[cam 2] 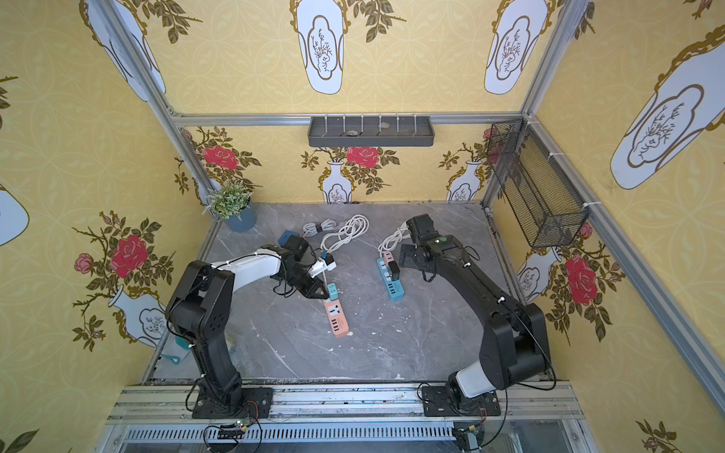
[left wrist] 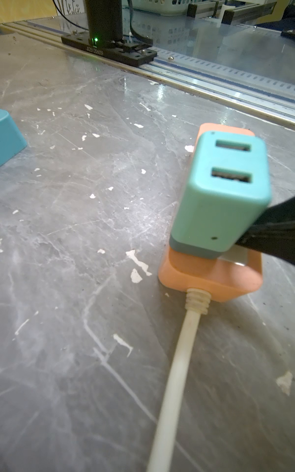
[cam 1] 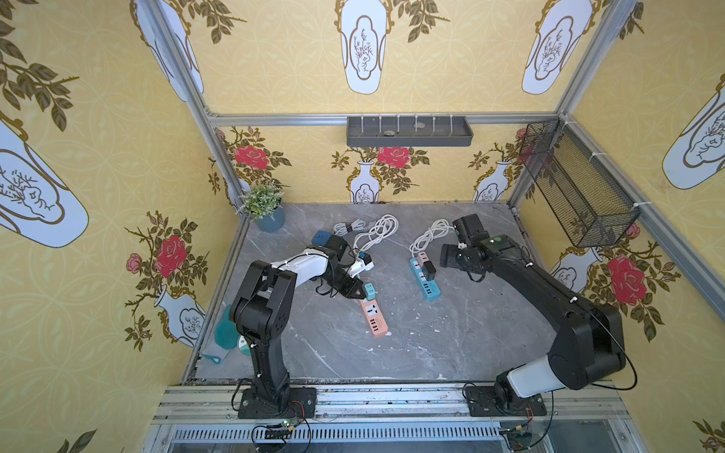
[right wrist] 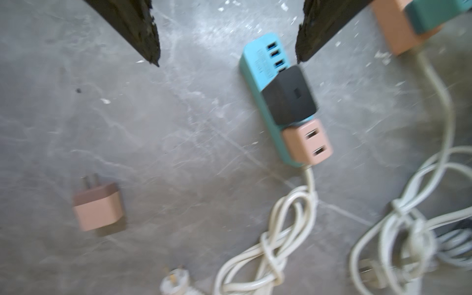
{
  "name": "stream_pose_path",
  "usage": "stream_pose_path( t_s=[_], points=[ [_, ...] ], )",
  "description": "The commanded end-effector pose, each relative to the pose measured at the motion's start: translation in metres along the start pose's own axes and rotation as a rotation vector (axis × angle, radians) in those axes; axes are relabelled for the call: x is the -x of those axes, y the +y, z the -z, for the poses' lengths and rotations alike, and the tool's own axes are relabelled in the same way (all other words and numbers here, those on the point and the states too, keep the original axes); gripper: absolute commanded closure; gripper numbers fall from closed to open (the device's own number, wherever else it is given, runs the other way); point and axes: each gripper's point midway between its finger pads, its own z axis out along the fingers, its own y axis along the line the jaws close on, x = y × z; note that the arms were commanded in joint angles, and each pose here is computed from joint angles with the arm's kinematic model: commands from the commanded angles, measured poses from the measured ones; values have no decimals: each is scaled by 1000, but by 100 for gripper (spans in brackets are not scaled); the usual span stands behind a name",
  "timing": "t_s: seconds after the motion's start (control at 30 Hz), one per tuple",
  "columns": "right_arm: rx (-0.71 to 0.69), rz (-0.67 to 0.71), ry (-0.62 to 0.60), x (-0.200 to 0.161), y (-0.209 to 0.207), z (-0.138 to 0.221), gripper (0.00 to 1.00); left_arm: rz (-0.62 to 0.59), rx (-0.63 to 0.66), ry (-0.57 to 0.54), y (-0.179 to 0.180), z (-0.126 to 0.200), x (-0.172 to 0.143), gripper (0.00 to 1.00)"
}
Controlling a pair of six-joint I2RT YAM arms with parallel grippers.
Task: Pull the plug off the socket
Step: Place the plug at the center of the board, then remove the plug from the socket.
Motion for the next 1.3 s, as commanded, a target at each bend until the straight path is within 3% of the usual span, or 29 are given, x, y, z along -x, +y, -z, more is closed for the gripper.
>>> stream_pose_path(
  t_s=[0.0, 0.33, 0.73, 0.97, 1.27],
  points=[
    [115, 28, -23, -8, 34, 11, 13, 26, 59, 79, 12, -5, -19, 100],
    [237, 219, -37, -51, 112, 36, 14, 26, 57, 78, 12, -5, -19, 100],
    [252, 370, 52, -105, 186, 5, 24, 24, 57, 77, 11, -5, -19, 100],
    [318, 370, 62, -115, 212, -7, 36, 26, 59, 78, 12, -5, -20, 100],
    [332, 371, 74, -117, 225, -22, 41, 24, 58, 77, 11, -5, -19, 100]
  ],
)
